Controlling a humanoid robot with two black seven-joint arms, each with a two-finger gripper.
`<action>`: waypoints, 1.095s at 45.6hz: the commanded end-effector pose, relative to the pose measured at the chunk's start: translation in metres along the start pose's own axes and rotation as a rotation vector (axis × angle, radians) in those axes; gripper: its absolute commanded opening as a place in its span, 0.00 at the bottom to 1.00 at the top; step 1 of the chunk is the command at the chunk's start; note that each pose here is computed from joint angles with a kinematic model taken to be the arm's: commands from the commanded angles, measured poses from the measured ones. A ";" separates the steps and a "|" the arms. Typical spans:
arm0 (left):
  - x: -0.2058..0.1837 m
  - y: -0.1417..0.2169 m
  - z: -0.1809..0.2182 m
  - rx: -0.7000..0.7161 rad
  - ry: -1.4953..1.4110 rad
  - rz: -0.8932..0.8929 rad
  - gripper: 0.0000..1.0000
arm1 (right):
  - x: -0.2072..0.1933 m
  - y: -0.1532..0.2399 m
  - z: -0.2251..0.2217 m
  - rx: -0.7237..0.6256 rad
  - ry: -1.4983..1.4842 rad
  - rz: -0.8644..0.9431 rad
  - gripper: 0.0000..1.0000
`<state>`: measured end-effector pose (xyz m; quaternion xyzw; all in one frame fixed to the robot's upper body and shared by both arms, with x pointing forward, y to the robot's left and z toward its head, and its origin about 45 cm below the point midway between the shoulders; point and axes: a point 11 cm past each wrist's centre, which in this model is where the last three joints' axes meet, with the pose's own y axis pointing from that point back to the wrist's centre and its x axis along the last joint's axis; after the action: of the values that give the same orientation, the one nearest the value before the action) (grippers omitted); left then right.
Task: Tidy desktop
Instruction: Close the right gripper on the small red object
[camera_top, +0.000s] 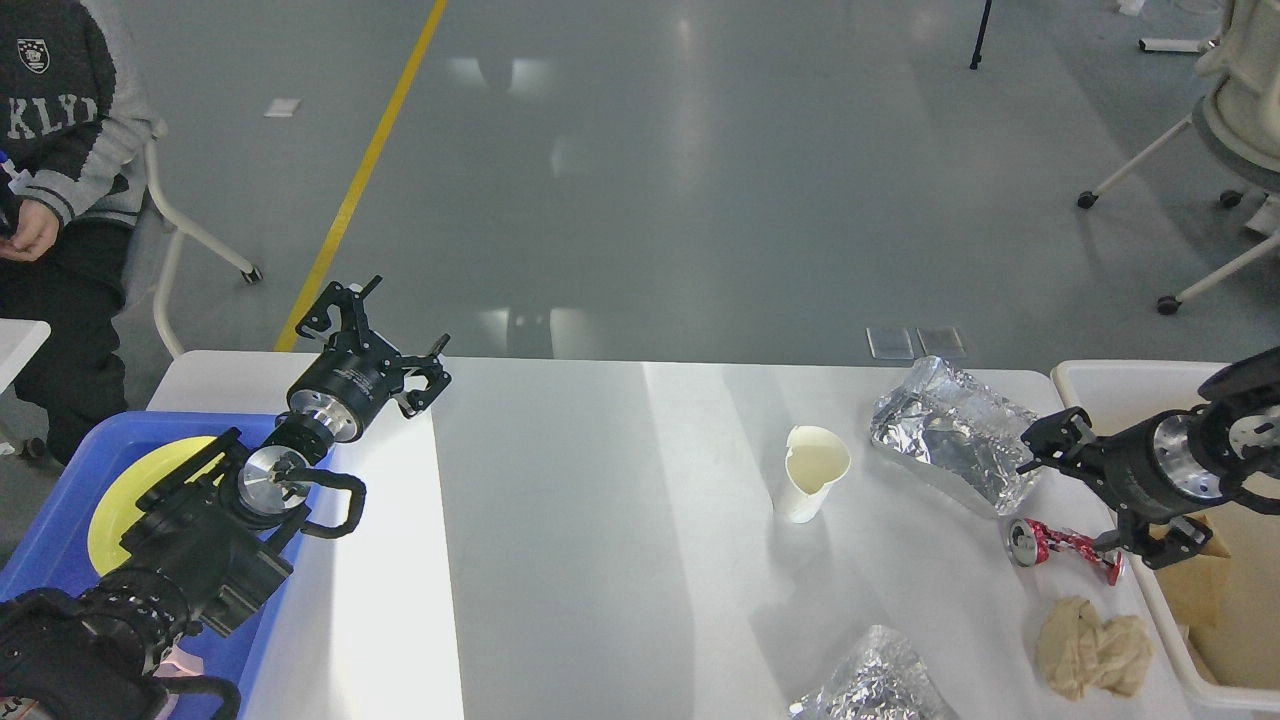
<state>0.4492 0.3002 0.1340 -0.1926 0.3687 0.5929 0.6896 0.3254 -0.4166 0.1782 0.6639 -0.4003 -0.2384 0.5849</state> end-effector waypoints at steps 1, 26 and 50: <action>0.000 0.000 -0.001 0.000 0.000 -0.001 0.99 | 0.010 -0.023 0.012 0.019 -0.171 0.038 1.00; 0.000 0.000 -0.001 0.000 0.000 -0.001 0.99 | -0.001 -0.081 0.043 -0.035 -0.447 0.183 1.00; 0.000 0.000 -0.001 -0.001 0.001 -0.001 0.99 | 0.005 -0.104 0.046 -0.002 -0.586 0.244 0.93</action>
<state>0.4492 0.2995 0.1339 -0.1930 0.3687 0.5926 0.6897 0.3135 -0.4545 0.0724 0.5099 -0.6189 -0.3376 0.4930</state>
